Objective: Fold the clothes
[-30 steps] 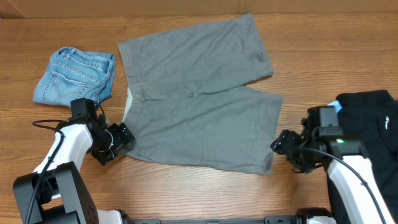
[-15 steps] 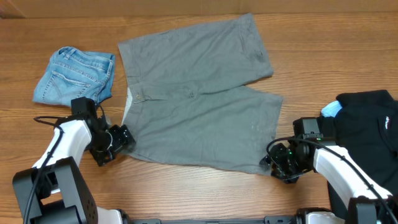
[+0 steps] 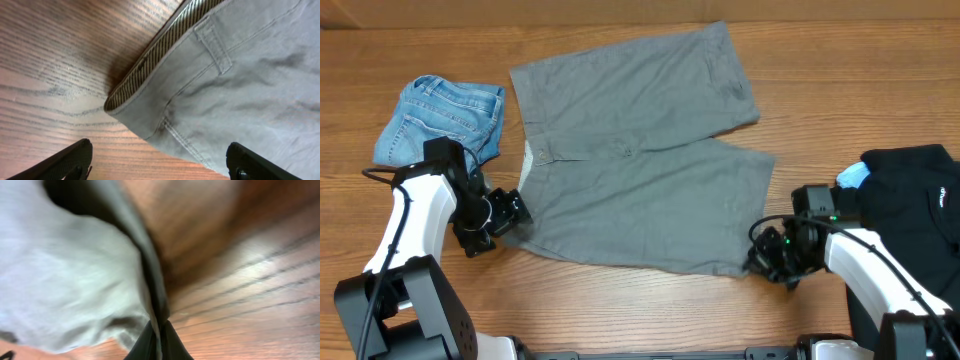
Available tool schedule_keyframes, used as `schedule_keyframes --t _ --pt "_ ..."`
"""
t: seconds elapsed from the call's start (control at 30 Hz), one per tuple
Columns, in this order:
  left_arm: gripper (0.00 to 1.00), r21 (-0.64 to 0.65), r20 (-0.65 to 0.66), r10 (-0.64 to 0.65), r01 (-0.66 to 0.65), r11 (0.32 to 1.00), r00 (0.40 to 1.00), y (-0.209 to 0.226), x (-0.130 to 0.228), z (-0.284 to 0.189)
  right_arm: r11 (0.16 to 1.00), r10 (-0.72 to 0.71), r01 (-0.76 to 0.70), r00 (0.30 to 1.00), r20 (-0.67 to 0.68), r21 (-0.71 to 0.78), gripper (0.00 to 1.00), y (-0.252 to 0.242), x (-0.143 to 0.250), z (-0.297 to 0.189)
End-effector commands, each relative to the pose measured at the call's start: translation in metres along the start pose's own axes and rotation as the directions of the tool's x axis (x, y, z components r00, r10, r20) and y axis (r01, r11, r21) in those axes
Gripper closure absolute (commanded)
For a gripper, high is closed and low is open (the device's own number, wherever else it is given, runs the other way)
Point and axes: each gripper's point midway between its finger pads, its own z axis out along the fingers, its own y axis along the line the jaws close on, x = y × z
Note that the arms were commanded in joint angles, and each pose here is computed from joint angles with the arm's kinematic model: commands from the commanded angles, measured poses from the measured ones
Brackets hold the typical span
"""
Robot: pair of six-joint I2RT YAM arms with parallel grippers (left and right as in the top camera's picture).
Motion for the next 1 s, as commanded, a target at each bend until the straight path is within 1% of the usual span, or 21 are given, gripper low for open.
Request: schedule_keyframes --t 0.0,0.13,0.3,0.33,0.47,0.57,0.77,0.87,0.93,0.97 --pt "0.12 0.019 0.032 0.008 -0.008 1.0 0.999 0.0 -0.001 -0.016 0.99 -0.074 0.085 0.992 0.099 -0.113 0.96 0.044 -0.018 -0.036" --pt "0.1 0.026 -0.006 -0.055 0.055 0.998 0.998 0.014 0.011 -0.008 0.985 -0.079 0.098 0.988 0.132 -0.141 0.96 0.059 -0.024 -0.05" --pt "0.12 0.078 -0.046 -0.151 0.155 0.985 0.987 0.032 0.027 0.024 0.986 -0.074 0.093 0.988 0.132 -0.141 0.96 0.059 -0.024 -0.05" --pt "0.13 0.112 -0.047 -0.16 0.165 0.98 0.986 0.031 0.029 0.032 0.986 -0.075 0.093 0.988 0.133 -0.141 0.96 0.059 -0.024 -0.05" --pt "0.14 0.139 0.02 -0.175 0.171 0.975 0.984 0.033 0.02 0.049 0.984 -0.08 0.101 0.986 0.143 -0.149 0.96 0.062 -0.026 -0.05" --pt "0.14 0.161 0.091 -0.163 0.147 0.976 0.982 0.033 0.009 0.059 0.984 -0.08 0.102 0.986 0.144 -0.149 0.96 0.062 -0.026 -0.05" --pt "0.15 0.236 0.122 -0.155 0.123 0.964 0.98 0.022 0.001 0.06 0.984 -0.08 0.101 0.987 0.143 -0.148 0.96 0.062 -0.026 -0.05" --pt "0.16 0.23 0.09 -0.16 0.136 0.964 0.983 0.023 0.01 0.062 0.984 -0.078 0.099 0.987 0.14 -0.147 0.96 0.061 -0.026 -0.05" --pt "0.16 0.21 0.008 -0.191 0.185 0.96 0.982 0.026 0.031 0.067 0.985 -0.077 0.097 0.987 0.138 -0.146 0.96 0.061 -0.025 -0.05" --pt "0.17 0.206 -0.003 -0.194 0.19 0.96 0.981 0.027 0.034 0.069 0.985 -0.076 0.096 0.988 0.137 -0.145 0.96 0.06 -0.025 -0.05"
